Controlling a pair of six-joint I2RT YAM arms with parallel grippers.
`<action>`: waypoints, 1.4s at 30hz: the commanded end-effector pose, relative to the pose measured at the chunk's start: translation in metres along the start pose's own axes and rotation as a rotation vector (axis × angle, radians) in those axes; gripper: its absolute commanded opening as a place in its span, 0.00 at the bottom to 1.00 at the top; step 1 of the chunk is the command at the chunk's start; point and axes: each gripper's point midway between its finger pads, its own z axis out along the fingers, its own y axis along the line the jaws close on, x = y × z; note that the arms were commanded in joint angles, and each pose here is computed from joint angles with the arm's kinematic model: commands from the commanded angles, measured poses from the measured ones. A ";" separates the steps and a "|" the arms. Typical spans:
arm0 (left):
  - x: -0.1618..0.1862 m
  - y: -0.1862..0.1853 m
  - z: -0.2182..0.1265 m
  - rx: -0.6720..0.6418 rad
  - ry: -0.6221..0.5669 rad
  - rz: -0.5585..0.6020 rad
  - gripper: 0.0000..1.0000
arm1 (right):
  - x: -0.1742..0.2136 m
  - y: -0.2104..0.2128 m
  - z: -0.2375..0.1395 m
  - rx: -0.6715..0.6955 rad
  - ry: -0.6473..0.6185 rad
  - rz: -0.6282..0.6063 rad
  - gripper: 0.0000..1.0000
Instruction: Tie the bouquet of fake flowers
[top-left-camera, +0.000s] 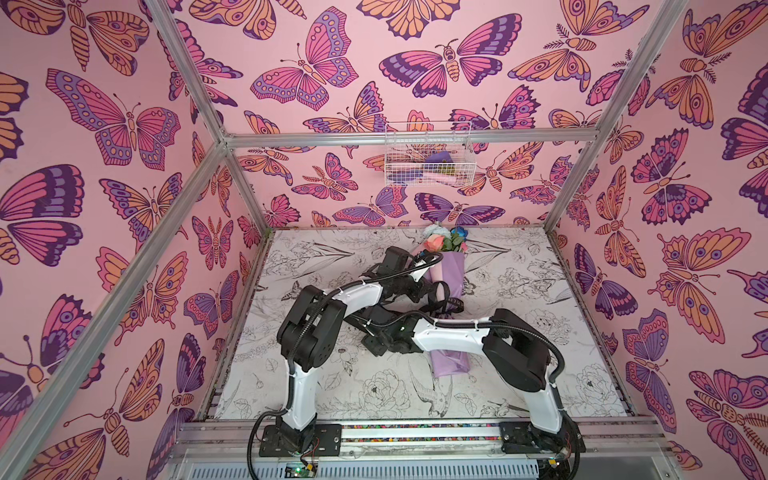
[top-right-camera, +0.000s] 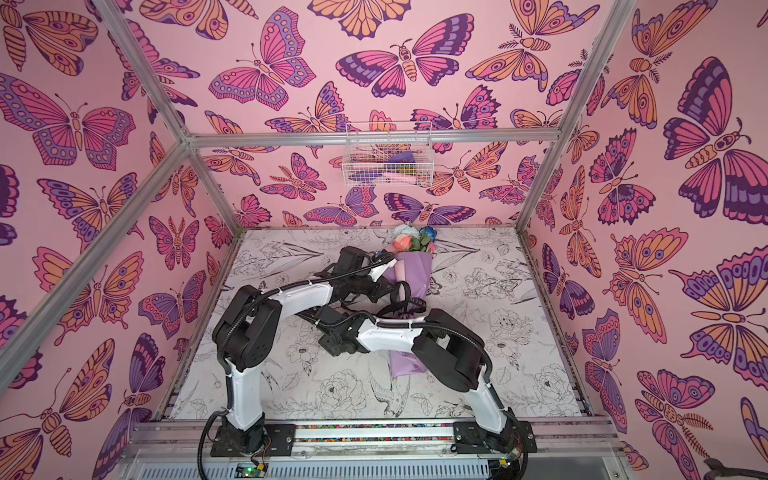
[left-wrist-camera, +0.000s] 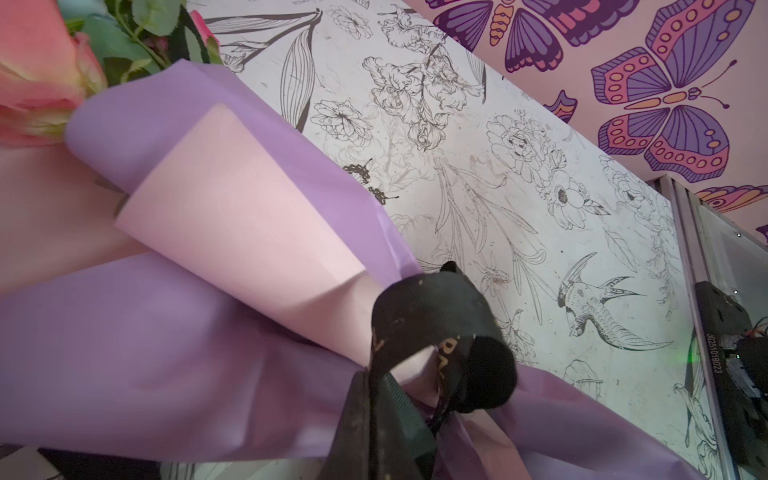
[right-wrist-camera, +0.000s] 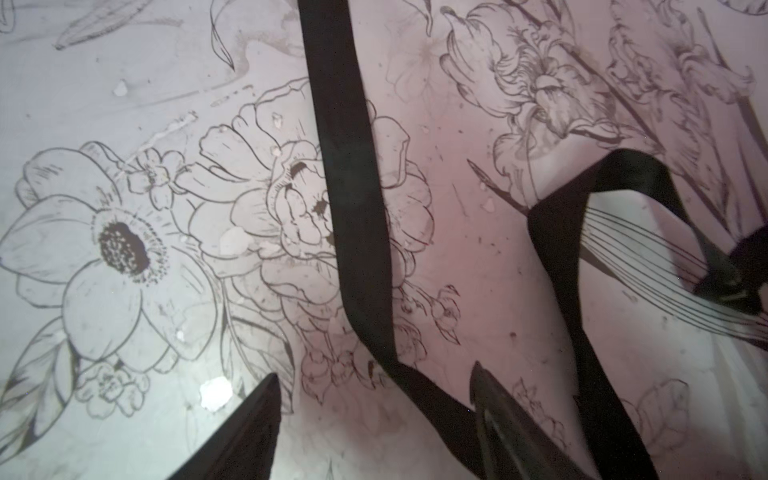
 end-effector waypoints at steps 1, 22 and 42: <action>0.001 -0.005 0.004 0.027 0.011 0.000 0.00 | -0.018 -0.006 0.008 -0.035 -0.011 0.001 0.73; 0.012 0.011 0.023 0.027 0.074 0.051 0.00 | 0.005 -0.017 0.038 -0.119 0.102 0.059 0.65; 0.006 0.011 0.012 -0.004 0.065 0.065 0.00 | 0.020 -0.014 -0.025 -0.158 0.092 0.090 0.11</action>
